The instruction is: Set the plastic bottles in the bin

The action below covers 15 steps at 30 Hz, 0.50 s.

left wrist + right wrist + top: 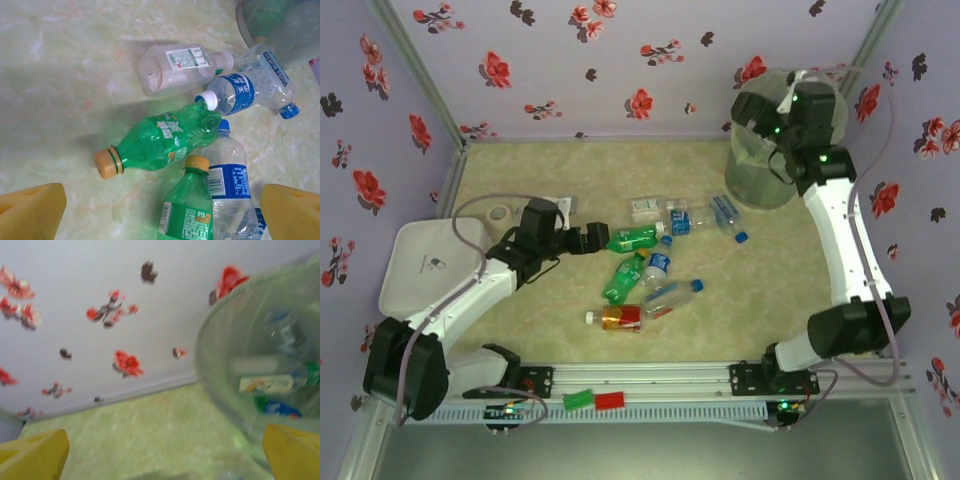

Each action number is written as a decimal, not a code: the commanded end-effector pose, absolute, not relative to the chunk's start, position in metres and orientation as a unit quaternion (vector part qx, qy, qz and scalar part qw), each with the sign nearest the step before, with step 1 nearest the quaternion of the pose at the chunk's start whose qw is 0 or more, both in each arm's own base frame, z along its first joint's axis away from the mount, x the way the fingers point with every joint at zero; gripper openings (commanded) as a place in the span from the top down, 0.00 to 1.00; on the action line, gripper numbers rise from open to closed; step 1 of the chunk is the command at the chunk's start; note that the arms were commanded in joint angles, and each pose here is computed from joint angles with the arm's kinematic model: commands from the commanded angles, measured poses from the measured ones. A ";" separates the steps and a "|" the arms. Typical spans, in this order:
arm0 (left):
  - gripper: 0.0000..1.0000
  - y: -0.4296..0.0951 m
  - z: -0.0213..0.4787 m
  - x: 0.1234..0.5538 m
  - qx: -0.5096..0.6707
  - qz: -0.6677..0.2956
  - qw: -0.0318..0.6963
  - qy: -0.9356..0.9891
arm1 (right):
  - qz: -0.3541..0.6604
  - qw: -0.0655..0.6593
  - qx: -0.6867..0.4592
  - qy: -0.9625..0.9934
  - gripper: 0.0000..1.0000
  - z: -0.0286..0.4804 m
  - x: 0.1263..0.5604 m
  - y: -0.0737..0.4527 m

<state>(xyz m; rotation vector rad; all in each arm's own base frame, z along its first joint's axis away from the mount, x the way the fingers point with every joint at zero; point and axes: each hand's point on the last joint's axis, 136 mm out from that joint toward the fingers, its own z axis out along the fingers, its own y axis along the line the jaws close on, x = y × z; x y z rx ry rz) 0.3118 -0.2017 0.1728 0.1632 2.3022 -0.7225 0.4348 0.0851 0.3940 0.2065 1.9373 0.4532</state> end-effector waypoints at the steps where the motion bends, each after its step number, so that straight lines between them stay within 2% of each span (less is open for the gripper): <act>1: 0.00 -0.210 0.180 0.315 0.133 -0.256 0.351 0.891 | 0.192 0.519 0.073 0.830 0.00 0.368 0.417 0.099; 7: 0.00 -0.243 0.183 0.336 0.227 -0.241 0.335 0.882 | 0.214 0.465 0.070 0.856 0.01 0.315 0.377 0.119; 15: 0.00 -0.278 0.176 0.371 0.306 -0.215 0.317 0.871 | 0.222 0.404 0.103 0.881 0.00 0.244 0.352 0.120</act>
